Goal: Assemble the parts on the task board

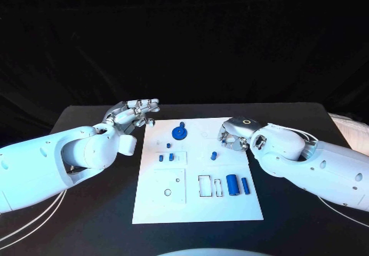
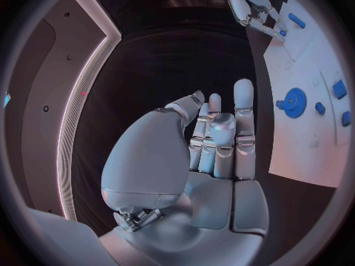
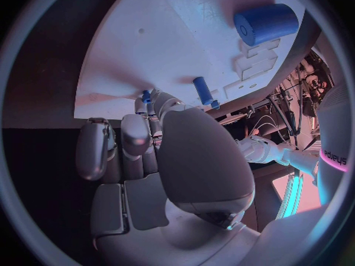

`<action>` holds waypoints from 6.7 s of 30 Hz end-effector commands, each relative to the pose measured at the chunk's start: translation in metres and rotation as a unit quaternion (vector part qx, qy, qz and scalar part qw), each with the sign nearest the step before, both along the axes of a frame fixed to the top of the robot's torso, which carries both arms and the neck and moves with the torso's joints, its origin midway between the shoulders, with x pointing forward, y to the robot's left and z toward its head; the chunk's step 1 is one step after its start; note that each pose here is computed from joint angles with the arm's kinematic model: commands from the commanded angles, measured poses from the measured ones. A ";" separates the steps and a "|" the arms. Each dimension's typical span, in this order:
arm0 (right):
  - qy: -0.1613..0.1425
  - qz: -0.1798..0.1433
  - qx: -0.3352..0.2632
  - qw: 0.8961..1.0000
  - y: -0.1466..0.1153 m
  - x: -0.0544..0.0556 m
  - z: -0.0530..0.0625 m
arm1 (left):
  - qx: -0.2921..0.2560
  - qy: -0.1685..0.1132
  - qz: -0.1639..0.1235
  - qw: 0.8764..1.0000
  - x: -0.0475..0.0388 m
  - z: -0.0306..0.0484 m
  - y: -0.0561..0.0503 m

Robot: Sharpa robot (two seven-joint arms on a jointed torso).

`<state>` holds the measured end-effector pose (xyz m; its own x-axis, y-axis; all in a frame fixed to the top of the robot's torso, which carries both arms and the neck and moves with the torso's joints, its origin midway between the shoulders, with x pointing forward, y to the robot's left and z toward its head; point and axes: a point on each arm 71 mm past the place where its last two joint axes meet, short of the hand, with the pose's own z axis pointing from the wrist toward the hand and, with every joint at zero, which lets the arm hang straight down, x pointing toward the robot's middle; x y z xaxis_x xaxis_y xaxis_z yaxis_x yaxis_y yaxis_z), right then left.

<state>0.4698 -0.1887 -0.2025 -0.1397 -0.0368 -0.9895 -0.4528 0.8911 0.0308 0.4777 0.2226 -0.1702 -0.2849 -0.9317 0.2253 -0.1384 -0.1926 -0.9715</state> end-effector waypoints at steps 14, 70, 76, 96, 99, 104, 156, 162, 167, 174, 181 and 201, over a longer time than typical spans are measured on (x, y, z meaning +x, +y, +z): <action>0.014 -0.010 -0.050 0.999 -0.002 -0.001 -0.010 | 0.016 -0.009 -0.020 1.000 0.0008 0.0003 -0.002; -0.035 -0.044 0.023 0.998 0.000 -0.011 0.013 | 0.013 0.002 -0.051 0.999 -0.0003 -0.0015 -0.012; -0.039 -0.037 0.031 0.998 0.004 -0.017 0.020 | 0.013 0.001 -0.052 0.999 0.0002 -0.0016 -0.013; -0.008 0.077 0.146 0.986 0.076 -0.078 0.025 | 0.010 -0.006 -0.053 0.999 0.0005 -0.0007 -0.020; 0.006 0.087 0.156 0.984 0.085 -0.086 0.015 | 0.008 -0.010 -0.052 0.999 0.0004 0.0001 -0.022; 0.027 0.093 0.165 0.982 0.094 -0.091 0.001 | 0.005 -0.014 -0.051 0.999 0.0013 0.0004 -0.027; 0.070 0.107 0.119 0.985 0.116 -0.096 -0.045 | 0.000 -0.012 -0.054 0.998 0.0034 -0.0005 -0.035; 0.064 0.109 0.109 0.986 0.118 -0.097 -0.046 | 0.000 -0.011 -0.055 0.998 0.0035 -0.0006 -0.035; 0.067 0.108 0.104 0.986 0.120 -0.096 -0.049 | 0.000 -0.011 -0.056 0.998 0.0035 -0.0007 -0.036; 0.065 0.102 0.107 0.987 0.120 -0.095 -0.051 | 0.000 -0.010 -0.058 0.998 0.0034 -0.0009 -0.036; 0.053 0.095 0.120 0.987 0.118 -0.095 -0.048 | 0.000 -0.010 -0.057 0.998 0.0034 -0.0009 -0.035; -0.001 0.057 0.089 0.994 0.065 -0.083 0.007 | 0.002 -0.009 -0.054 0.999 0.0034 -0.0010 -0.031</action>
<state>0.3831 -0.1183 -0.1945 -0.1365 0.1792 -0.9743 -0.5818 0.7815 0.2253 0.4817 0.1934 -0.1723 -0.3737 -0.9041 0.2070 -0.1407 -0.1653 -0.9762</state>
